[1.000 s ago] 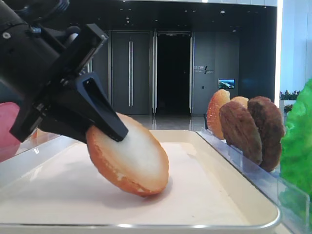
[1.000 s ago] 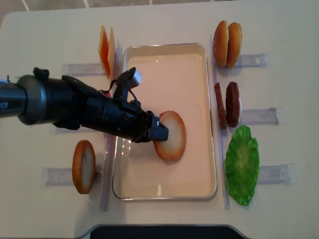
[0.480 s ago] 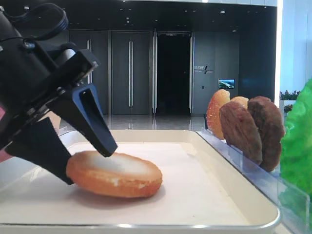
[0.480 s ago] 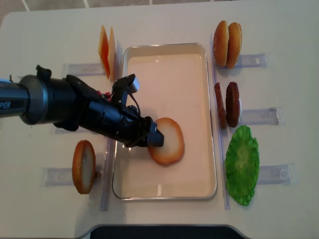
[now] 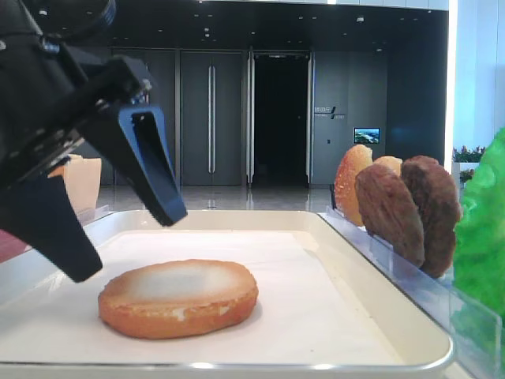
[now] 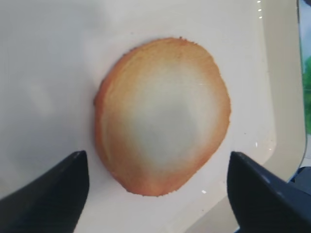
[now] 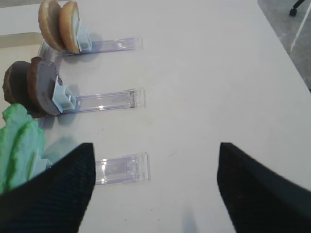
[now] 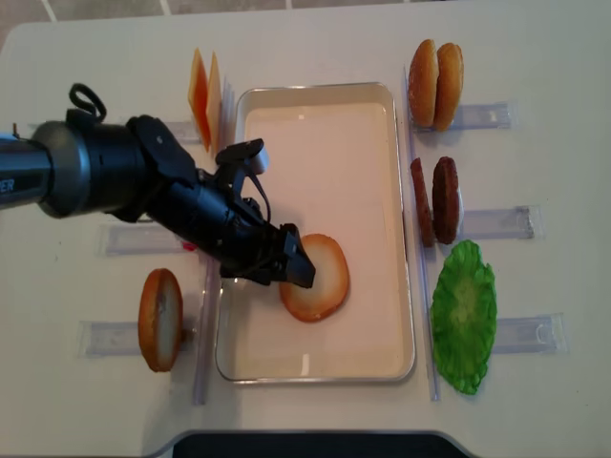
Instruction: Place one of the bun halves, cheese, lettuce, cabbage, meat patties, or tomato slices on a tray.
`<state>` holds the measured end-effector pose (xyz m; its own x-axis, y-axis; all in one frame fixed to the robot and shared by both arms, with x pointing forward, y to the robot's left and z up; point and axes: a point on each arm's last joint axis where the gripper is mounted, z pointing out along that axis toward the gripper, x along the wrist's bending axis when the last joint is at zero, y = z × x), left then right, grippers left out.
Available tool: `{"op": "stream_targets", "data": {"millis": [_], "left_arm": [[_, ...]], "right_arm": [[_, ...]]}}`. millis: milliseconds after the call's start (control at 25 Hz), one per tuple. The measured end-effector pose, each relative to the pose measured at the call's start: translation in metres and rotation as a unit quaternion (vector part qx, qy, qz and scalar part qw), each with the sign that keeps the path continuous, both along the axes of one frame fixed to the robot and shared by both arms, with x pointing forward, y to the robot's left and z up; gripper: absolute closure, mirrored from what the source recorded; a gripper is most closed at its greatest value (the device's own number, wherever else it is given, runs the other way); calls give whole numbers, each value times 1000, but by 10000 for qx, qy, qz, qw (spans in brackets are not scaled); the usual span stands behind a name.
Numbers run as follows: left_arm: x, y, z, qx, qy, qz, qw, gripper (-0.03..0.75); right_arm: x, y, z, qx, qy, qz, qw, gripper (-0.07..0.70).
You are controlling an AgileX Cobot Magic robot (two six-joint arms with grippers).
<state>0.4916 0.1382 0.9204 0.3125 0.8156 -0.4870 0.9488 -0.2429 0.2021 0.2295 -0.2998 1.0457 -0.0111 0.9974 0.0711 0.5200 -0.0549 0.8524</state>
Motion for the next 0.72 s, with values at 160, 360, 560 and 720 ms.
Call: {"op": "stream_targets", "data": {"millis": [160,360,560,720], "left_arm": [[2,0,27,-27,-165,-85,9998,24],[-1,4,61,91,-442,-242,9987,24],[-4,29,90,563,-650,-94,9962,24],[-4,65,101,1117,-642,264,9913,24]], "right_arm": [[0,0,0,0,0,0,10000,104],[0,0,0,0,0,0,10000,104],[0,0,0,0,0,0,10000,104],[0,0,0,0,0,0,10000,104]]}}
